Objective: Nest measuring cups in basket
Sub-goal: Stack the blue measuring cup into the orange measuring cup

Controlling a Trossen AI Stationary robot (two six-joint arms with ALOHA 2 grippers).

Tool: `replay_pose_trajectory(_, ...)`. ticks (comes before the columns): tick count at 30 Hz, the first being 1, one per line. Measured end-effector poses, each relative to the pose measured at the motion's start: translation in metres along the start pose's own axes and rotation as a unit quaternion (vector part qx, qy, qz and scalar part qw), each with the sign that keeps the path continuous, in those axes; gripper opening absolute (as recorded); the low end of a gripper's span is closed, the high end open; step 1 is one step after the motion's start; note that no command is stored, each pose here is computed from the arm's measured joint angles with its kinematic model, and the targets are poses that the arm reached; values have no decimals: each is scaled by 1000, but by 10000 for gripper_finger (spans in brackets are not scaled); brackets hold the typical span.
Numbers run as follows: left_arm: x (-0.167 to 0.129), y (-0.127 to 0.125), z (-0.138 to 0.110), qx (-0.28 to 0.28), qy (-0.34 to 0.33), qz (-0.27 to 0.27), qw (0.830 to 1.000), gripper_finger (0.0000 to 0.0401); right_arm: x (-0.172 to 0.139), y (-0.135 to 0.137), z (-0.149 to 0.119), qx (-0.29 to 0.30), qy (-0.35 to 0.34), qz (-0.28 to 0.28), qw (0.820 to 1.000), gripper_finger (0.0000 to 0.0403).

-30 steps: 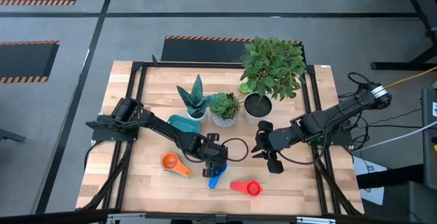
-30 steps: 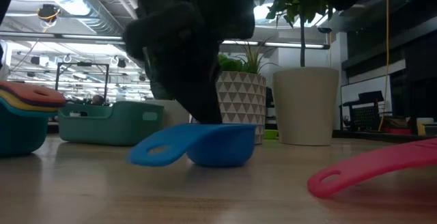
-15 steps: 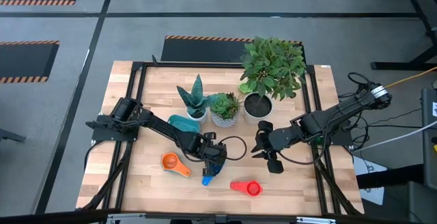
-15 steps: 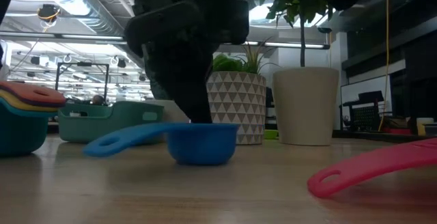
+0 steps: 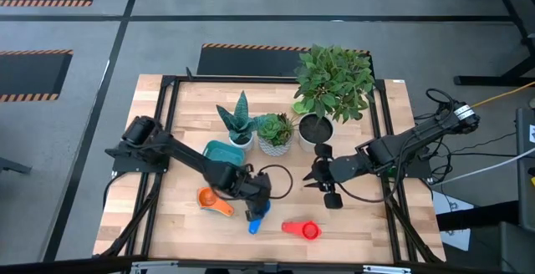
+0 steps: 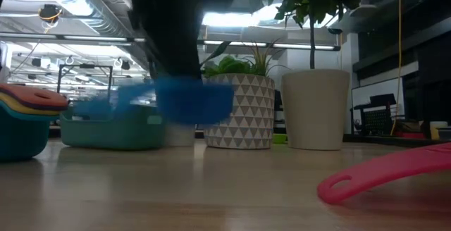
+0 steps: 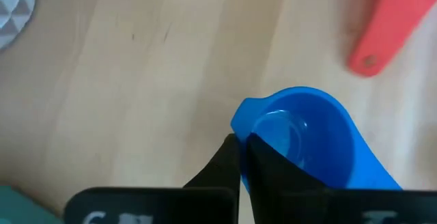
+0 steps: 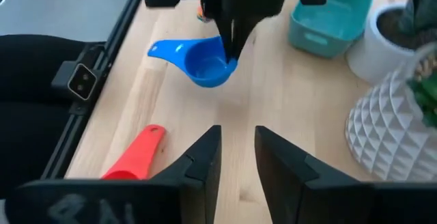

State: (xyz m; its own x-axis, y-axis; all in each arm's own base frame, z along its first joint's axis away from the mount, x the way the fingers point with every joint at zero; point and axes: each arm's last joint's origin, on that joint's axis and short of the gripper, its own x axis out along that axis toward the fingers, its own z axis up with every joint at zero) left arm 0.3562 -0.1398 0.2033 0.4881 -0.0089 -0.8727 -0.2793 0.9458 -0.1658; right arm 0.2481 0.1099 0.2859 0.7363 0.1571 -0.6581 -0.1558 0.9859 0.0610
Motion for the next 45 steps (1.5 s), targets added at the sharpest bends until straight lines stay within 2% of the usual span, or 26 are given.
replay_pose_trajectory(7,-50,-16,-13,-100,-46,-7,994,2,0,1,6,-35,-29,6,999,94)
replay_pose_trajectory(10,-69,-21,-25,-148,-58,9,987,2,0,2,6,-45,-33,6,998,94)
replay_pose_trajectory(14,-88,-25,-43,-223,-66,32,972,1,0,2,8,-63,-41,8,997,94)
replay_pose_trajectory(22,-98,-32,-78,-342,-32,77,936,1,-1,4,18,-128,-92,9,987,94)
replay_pose_trajectory(29,-105,-31,-96,-401,-23,121,908,2,13,6,21,-187,-109,3,976,94)
replay_pose_trajectory(38,-110,-32,-108,-454,-28,142,879,4,48,9,22,-198,-115,-3,973,94)
replay_pose_trajectory(45,-104,-33,-114,-469,-25,171,866,4,71,6,15,-199,-90,-9,976,94)
